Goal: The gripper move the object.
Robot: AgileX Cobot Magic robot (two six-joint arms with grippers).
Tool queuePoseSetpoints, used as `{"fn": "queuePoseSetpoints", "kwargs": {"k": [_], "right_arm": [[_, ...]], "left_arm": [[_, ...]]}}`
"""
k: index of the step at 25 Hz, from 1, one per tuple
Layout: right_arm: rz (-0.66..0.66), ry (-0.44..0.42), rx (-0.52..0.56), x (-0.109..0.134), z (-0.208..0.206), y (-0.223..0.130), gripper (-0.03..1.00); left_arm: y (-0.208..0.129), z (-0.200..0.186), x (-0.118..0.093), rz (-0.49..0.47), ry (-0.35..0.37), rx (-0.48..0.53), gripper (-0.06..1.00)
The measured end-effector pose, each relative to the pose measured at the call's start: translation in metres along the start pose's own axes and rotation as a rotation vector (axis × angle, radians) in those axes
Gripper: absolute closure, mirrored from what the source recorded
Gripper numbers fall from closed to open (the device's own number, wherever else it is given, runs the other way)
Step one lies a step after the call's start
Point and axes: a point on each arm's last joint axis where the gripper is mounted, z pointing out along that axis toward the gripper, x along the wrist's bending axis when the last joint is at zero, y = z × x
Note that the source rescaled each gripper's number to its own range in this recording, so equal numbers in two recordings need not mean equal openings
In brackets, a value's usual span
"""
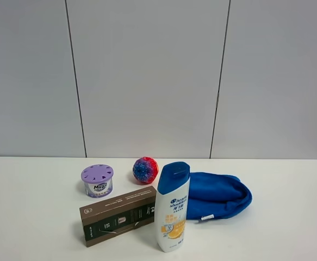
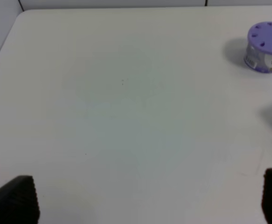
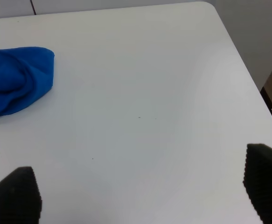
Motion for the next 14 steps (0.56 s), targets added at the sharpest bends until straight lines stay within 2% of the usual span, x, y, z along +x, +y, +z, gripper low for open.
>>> {"fn": "queuePoseSetpoints", "kwargs": {"k": [14], "right_arm": [[0.0, 0.0, 0.0, 0.0, 0.0, 0.0, -0.03]], "left_arm": [[0.0, 0.0, 0.0, 0.0, 0.0, 0.0, -0.02]]}}
